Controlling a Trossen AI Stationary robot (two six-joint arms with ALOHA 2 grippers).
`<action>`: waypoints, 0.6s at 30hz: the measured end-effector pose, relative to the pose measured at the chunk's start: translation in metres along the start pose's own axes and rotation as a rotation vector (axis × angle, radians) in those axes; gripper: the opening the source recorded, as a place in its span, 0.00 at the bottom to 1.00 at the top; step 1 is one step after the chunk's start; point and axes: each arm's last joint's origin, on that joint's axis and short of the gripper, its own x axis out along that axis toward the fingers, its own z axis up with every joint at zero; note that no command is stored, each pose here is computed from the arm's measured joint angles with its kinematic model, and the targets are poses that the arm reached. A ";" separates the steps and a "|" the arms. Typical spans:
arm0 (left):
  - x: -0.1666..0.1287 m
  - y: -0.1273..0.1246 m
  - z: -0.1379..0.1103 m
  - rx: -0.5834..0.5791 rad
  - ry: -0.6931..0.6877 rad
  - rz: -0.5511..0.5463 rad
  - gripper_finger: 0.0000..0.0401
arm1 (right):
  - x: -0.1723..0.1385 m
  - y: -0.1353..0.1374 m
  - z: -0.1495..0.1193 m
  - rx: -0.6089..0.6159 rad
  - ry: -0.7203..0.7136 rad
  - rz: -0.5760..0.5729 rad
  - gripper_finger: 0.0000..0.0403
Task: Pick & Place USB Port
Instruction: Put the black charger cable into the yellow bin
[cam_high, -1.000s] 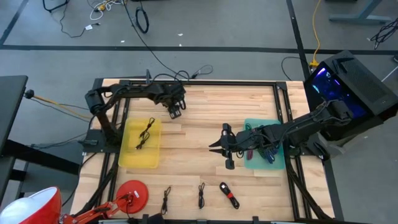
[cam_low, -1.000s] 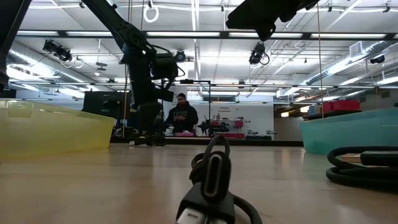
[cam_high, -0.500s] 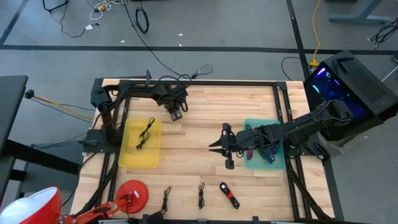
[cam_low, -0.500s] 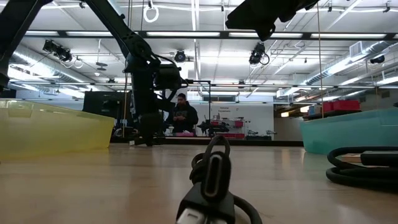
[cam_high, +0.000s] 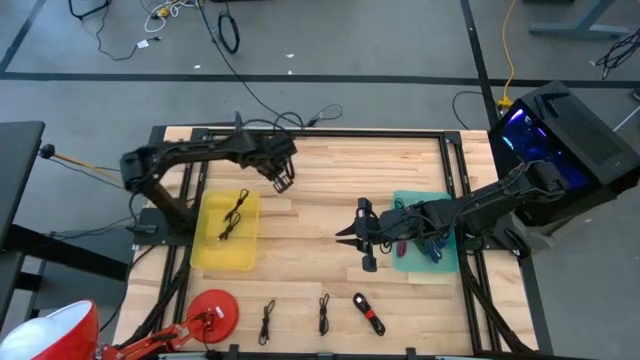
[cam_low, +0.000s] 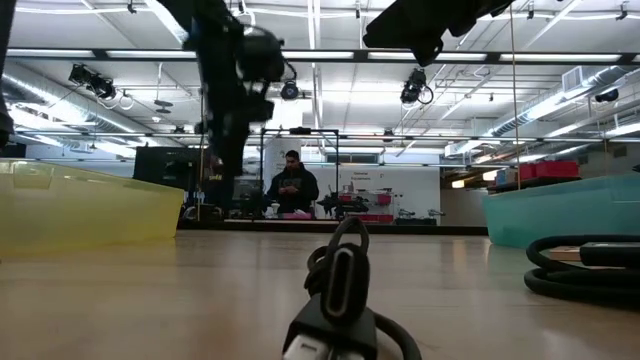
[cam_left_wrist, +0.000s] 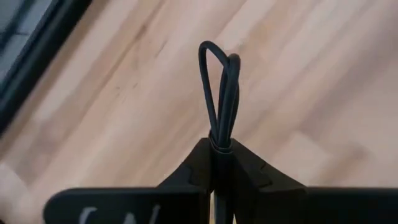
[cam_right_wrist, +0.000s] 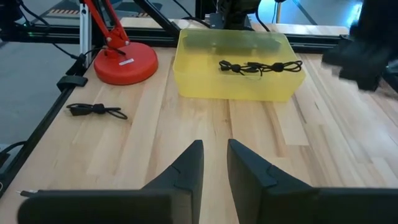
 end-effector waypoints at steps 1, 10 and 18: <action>-0.011 -0.003 -0.002 -0.015 0.002 -0.020 0.07 | 0.000 0.000 0.000 0.001 0.001 0.000 0.18; -0.080 -0.037 -0.067 -0.132 0.029 0.028 0.07 | 0.000 0.000 -0.003 -0.003 0.033 -0.002 0.18; -0.097 -0.068 -0.140 -0.285 0.000 0.025 0.07 | 0.000 -0.001 -0.005 -0.009 0.052 -0.014 0.18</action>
